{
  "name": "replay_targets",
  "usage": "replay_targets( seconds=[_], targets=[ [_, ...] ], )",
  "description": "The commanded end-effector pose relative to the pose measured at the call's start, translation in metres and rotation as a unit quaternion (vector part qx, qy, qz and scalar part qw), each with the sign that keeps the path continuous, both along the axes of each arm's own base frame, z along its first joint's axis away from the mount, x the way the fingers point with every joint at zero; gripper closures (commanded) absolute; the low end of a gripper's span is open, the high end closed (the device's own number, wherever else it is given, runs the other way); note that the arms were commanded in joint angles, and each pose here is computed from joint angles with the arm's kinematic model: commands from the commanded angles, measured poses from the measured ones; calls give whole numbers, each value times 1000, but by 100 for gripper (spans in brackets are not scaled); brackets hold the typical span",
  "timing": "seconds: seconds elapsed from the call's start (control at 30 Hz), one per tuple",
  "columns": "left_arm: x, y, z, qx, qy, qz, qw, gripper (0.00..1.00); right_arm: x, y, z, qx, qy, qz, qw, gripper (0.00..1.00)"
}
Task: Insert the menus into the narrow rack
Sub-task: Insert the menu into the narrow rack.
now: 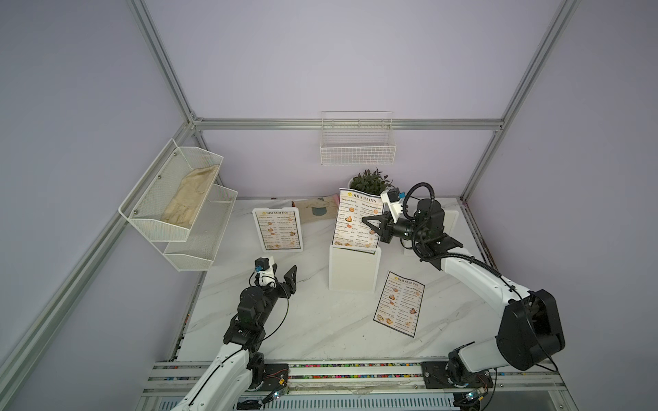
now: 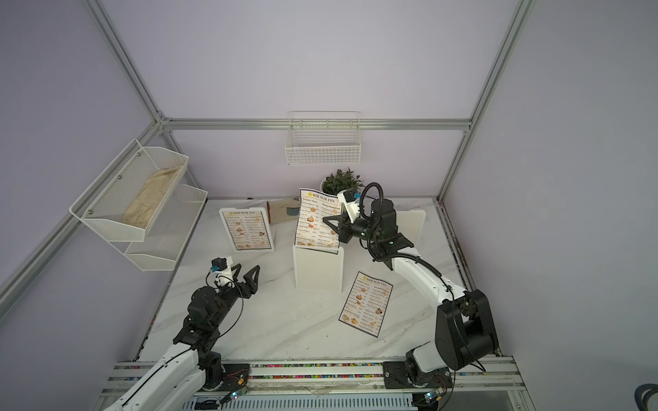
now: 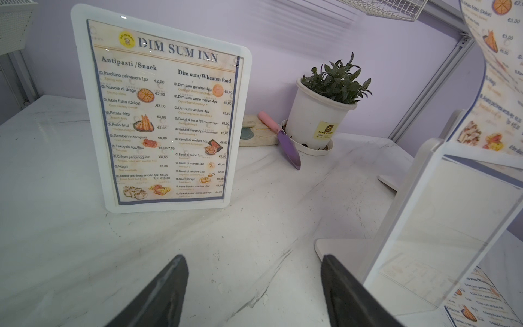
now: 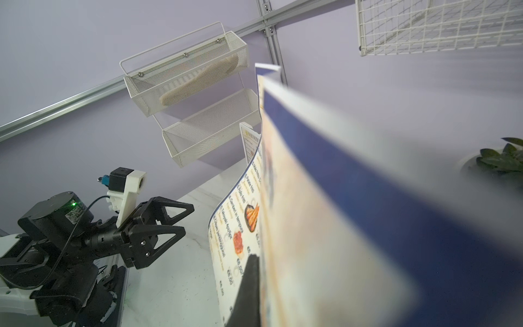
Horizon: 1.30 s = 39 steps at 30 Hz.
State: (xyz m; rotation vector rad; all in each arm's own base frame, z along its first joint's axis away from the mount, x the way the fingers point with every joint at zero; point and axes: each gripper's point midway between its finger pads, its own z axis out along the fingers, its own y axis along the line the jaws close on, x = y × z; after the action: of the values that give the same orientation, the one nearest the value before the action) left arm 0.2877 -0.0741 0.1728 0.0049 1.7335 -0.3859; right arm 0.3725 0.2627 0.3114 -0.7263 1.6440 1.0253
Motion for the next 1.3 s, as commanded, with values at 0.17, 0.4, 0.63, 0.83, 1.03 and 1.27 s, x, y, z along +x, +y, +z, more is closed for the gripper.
replay_targets(
  seconds=[0.17,0.4,0.63,0.83,1.03,1.27],
  targets=[
    [0,-3,6,-8,-14,-8,1000,25,-3,-6,18,-5,-27,-16,1000,100],
    [0,-3,6,-8,-15,-10,1000,25,-7,-7,18,-18,-31,-13,999,100],
    [0,-4,6,-7,-15,-13,1000,25,-9,-3,9,-6,-22,3,1000,100],
    [-1,-5,7,-8,-16,-17,1000,25,-19,-2,-1,7,-24,20,999,100],
    [0,-6,5,-6,-13,-18,1000,25,-26,-4,-8,15,-28,21,999,100],
    [-1,-7,7,-7,-15,-22,1000,25,-23,-4,-2,26,-29,16,999,100]
  ],
)
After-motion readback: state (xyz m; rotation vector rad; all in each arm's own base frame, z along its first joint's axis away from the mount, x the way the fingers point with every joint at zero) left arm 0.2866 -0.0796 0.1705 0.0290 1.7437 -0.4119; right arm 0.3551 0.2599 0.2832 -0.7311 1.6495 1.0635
